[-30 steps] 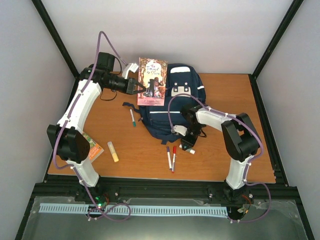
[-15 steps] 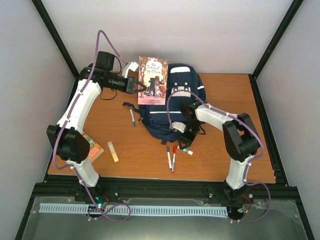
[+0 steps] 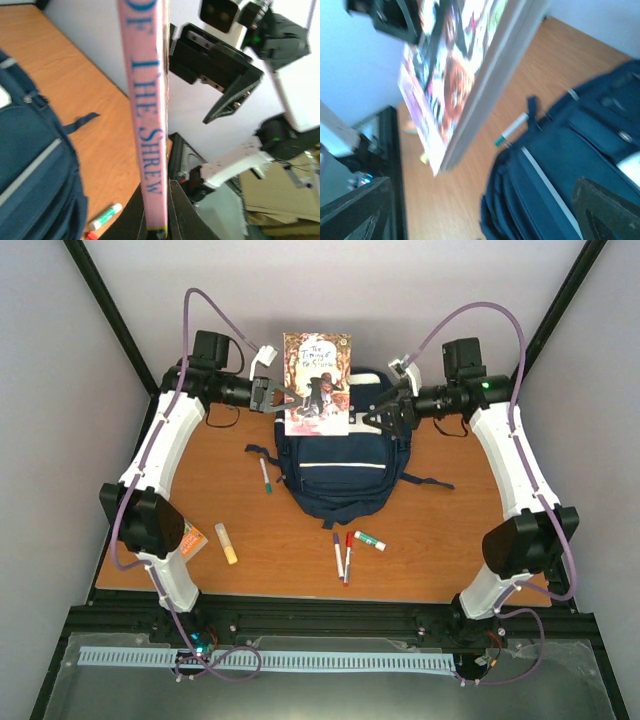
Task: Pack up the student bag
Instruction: Move the stationery to the center of the board, then place the book in the student bag.
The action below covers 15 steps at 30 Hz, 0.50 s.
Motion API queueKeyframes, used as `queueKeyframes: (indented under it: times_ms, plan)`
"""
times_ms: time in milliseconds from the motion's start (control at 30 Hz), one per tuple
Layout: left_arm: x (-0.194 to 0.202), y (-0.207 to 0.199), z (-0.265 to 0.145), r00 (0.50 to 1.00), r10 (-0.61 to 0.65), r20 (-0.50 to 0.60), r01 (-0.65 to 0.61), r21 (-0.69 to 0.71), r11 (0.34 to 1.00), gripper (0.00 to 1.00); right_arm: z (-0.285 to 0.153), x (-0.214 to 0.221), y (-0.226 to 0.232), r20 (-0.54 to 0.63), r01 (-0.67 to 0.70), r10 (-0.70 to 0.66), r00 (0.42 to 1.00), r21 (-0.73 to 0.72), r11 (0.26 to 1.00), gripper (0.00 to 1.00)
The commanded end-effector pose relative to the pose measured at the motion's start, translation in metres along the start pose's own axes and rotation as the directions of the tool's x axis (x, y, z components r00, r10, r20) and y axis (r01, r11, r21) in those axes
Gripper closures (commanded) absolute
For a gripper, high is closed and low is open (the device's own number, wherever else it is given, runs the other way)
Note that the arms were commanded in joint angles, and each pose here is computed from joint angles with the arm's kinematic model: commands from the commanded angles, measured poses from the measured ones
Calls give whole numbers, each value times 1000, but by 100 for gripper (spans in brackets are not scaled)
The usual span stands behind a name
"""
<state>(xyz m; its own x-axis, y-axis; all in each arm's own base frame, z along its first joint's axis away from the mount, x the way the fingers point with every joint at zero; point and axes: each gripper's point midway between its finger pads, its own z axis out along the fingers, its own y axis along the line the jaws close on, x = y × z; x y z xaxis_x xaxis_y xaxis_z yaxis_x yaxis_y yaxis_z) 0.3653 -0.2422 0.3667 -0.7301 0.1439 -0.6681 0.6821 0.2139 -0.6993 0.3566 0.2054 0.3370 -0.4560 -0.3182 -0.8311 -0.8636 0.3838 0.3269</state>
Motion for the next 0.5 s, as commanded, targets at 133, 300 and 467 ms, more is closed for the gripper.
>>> queueKeyframes:
  times_ms: [133,300,467]
  plan:
    - [-7,-46,-6,1000,11,-3,-10,287,958,99,20,-54,18,101,-180,231,968,-367,913,0]
    - [-3,-46,-6,1000,6,-7,-4,297,955,99,38,-60,30,65,-187,236,970,-424,886,0]
    - [0,-35,-3,1000,-24,-12,27,237,971,99,41,-72,49,35,-229,282,959,-493,839,0]
